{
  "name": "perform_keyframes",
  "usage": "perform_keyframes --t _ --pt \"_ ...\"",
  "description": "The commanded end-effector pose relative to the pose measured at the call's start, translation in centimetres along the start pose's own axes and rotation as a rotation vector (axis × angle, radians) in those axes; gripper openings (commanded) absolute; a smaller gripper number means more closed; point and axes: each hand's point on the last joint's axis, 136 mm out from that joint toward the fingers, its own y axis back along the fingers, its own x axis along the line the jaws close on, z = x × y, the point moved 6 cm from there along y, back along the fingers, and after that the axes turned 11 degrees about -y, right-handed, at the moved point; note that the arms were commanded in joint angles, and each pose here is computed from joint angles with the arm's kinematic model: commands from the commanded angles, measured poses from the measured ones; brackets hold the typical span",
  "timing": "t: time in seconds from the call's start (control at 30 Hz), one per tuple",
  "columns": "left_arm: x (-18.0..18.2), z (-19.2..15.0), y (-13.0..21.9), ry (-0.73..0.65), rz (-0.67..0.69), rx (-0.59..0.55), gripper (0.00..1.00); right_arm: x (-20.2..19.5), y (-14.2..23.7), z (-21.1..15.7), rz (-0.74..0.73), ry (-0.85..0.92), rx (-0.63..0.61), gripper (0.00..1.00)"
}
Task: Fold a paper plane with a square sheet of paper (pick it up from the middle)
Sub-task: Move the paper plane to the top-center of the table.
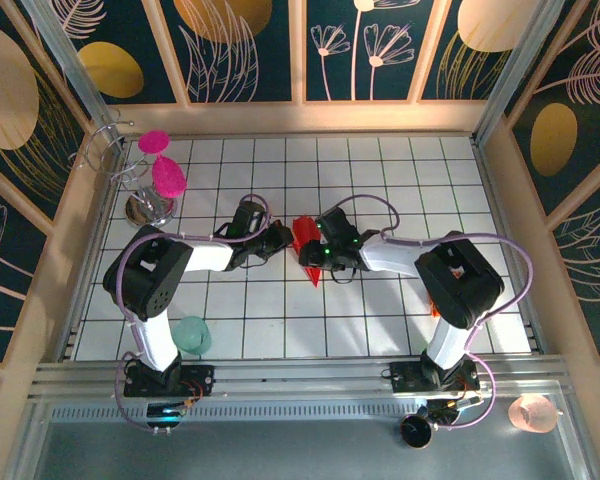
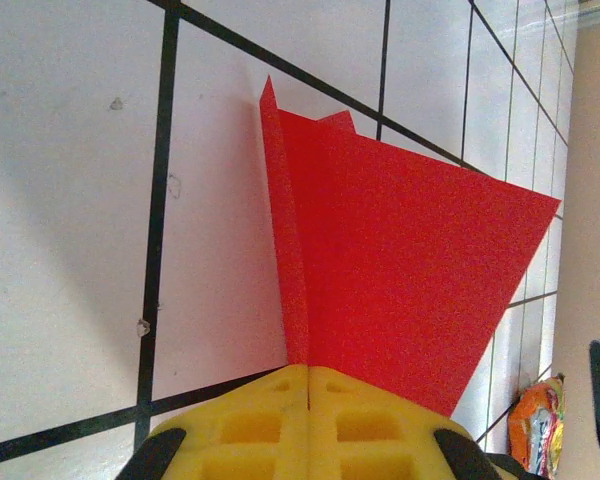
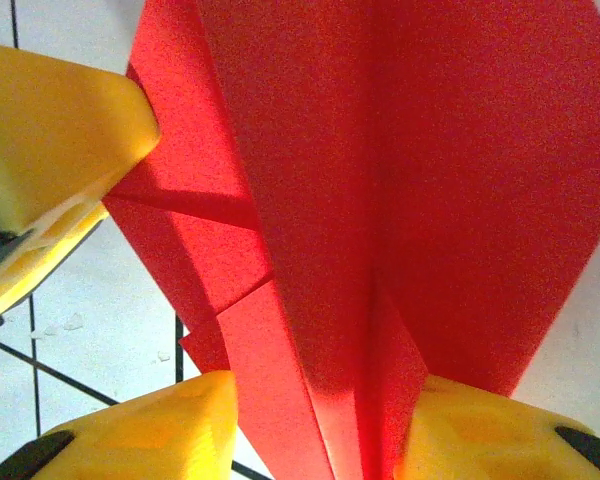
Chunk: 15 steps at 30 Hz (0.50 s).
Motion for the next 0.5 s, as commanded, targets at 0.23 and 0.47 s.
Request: perform_keyframes --t 0.23,0.47 --pt "-1.1 0.5 0.1 -0.003 -0.044 0.004 0.00 0.6 -0.3 0.8 -0.029 0.056 -0.029 0.50" --pt "-0.9 0.5 -0.1 -0.002 -0.038 0.009 0.00 1.8 0.6 0.6 0.061 0.082 -0.033 0.60"
